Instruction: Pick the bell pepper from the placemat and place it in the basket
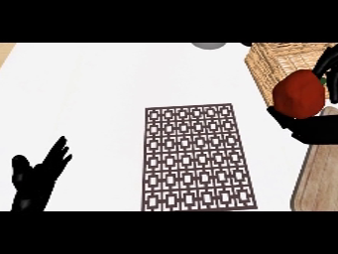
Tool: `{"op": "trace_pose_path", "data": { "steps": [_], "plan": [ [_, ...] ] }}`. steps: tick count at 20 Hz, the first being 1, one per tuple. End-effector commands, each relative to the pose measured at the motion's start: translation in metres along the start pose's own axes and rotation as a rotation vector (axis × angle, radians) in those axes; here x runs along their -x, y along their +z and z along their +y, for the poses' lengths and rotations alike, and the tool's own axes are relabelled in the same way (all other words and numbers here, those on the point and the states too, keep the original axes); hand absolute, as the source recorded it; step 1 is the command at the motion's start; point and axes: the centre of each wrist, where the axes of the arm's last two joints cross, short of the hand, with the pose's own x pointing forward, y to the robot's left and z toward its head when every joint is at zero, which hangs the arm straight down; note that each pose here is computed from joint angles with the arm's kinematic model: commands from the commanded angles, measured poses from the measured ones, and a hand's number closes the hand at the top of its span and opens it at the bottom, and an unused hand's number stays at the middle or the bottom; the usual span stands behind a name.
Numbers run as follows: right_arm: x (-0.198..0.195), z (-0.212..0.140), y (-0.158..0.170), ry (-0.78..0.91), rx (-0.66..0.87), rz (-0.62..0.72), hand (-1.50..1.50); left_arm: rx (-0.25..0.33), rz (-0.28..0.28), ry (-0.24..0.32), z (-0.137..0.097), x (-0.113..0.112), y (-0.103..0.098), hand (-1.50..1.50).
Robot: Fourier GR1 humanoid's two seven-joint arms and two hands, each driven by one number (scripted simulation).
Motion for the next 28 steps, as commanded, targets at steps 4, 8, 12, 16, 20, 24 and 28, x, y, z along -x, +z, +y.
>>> {"op": "trace_pose_path", "data": {
  "steps": [4,8,12,16,20,24,28],
  "plan": [
    [-0.014,-0.093,-0.030,-0.035,0.138,0.058,1.50,0.019,0.126,-0.003,-0.010,0.034,0.000,0.00],
    [-0.006,-0.125,-0.053,-0.015,0.151,0.104,1.50,0.021,0.119,-0.015,-0.001,0.018,-0.010,0.00],
    [0.002,-0.139,-0.084,0.018,0.162,0.153,1.50,0.036,0.103,-0.025,-0.033,0.013,-0.013,0.00],
    [0.035,-0.120,-0.096,0.075,0.152,0.155,1.50,0.053,0.111,-0.011,-0.018,0.023,0.000,0.00],
    [0.055,-0.108,-0.113,0.099,0.130,0.155,1.50,0.045,0.101,-0.011,-0.011,0.015,-0.009,0.00],
    [0.089,-0.093,-0.127,0.015,0.123,0.172,1.50,0.040,0.107,-0.009,-0.021,0.014,-0.018,0.00],
    [0.118,-0.110,-0.128,-0.046,0.147,0.219,1.50,0.048,0.098,-0.011,-0.022,0.014,-0.012,0.00]
  ]
}}
